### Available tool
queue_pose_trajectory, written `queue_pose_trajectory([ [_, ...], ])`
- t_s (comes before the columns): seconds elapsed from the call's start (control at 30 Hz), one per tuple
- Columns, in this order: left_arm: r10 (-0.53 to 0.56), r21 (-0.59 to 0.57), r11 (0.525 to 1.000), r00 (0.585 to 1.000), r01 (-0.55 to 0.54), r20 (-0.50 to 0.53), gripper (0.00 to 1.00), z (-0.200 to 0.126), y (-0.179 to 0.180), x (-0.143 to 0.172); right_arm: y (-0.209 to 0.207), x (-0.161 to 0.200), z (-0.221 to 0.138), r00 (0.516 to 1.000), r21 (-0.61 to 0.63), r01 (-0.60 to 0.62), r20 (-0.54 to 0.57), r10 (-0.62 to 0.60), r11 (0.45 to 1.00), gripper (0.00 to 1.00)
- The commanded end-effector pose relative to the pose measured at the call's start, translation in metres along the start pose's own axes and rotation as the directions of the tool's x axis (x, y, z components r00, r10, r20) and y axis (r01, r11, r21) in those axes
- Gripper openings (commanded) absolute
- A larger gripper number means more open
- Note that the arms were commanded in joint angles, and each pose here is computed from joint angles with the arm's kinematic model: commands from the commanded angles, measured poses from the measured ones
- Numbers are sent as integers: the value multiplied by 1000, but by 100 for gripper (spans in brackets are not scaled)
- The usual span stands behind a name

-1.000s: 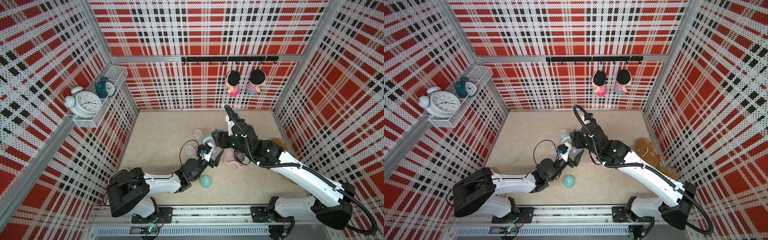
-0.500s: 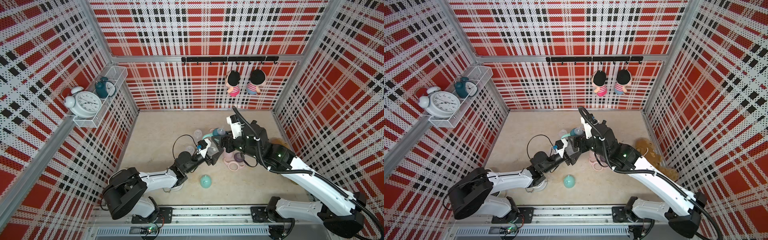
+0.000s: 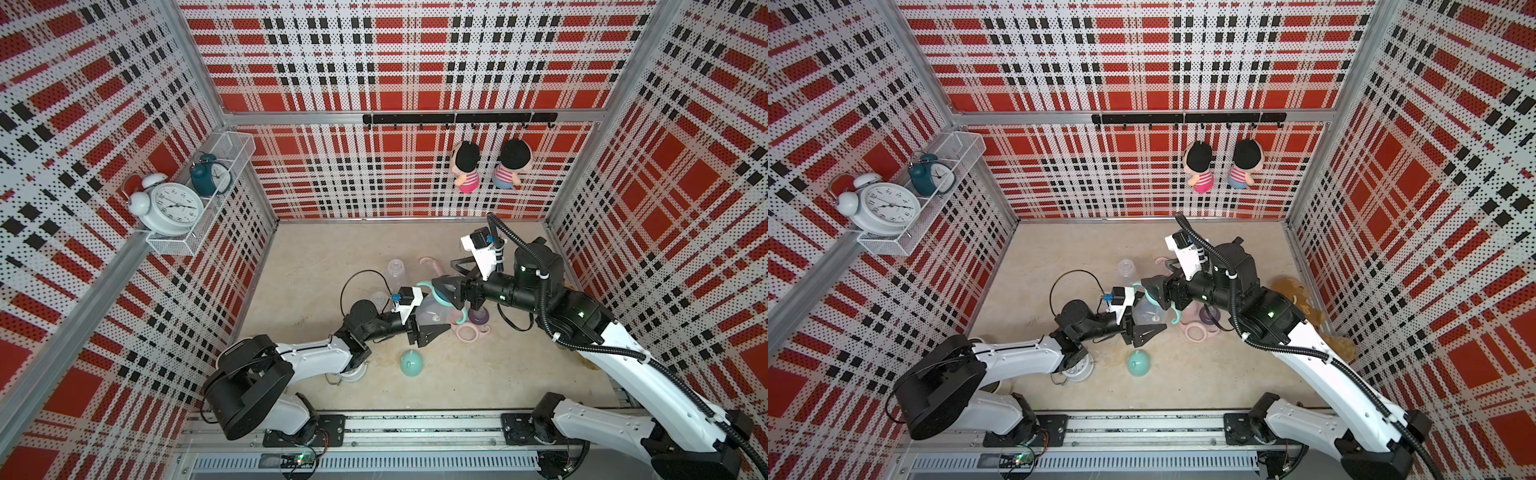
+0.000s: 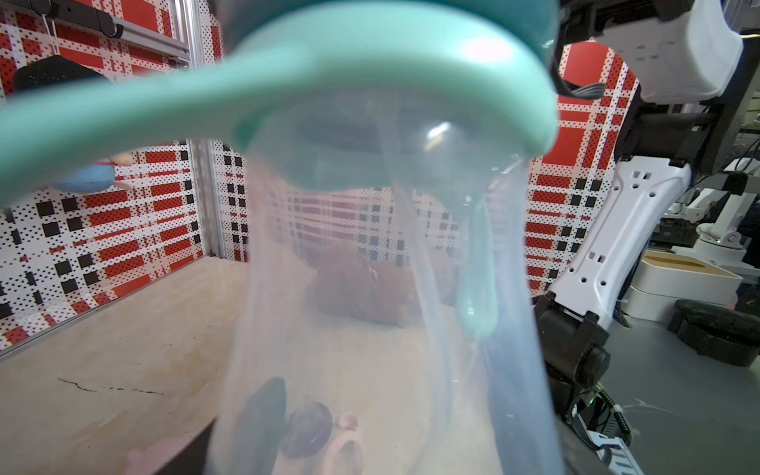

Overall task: Assemble the baby bottles
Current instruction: Screw the nipple onto the baby bottle.

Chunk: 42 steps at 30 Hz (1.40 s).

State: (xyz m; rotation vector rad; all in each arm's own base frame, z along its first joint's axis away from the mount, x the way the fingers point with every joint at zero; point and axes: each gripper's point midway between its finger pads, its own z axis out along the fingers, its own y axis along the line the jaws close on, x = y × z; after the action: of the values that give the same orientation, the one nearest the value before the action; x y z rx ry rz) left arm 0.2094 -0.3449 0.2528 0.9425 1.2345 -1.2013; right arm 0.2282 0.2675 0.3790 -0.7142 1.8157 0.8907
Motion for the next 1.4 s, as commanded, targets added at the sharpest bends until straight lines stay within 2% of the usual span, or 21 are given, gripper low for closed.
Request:
queue_pose_trajectory([
  [0.0,18,29,999,998,-20,52,0,-6,-6,-17,8,8,2,999,-60,32,-30,-34,998,83],
  [0.17,15,7,1000,997,-16,81,0,-12,0,-21,4,16,4,998,-45,22,-53,-25,999,82],
  [0.37,24,-11,1000,996,-23,89,0,-14,2,-22,0,21,10,998,-34,7,-62,-9,999,75],
  [0.67,27,-42,999,995,-23,92,0,-15,7,-21,-1,29,19,997,-50,-10,-81,6,999,79],
  [0.93,25,-48,999,995,-20,92,0,-16,9,-20,-2,31,22,997,-49,-12,-78,8,999,74],
  [1.0,23,-48,999,996,-19,90,0,-16,9,-19,-2,30,21,997,-47,-10,-73,7,999,75],
  [1.1,18,-47,999,996,-14,84,0,-15,9,-17,-3,27,20,998,-42,-8,-62,5,999,82],
  [1.17,15,-47,999,996,-11,83,0,-15,10,-16,-3,25,19,999,-38,-7,-53,5,999,83],
  [1.37,12,-49,999,997,-8,80,0,-15,10,-15,-4,24,20,999,-34,-5,-40,3,999,75],
])
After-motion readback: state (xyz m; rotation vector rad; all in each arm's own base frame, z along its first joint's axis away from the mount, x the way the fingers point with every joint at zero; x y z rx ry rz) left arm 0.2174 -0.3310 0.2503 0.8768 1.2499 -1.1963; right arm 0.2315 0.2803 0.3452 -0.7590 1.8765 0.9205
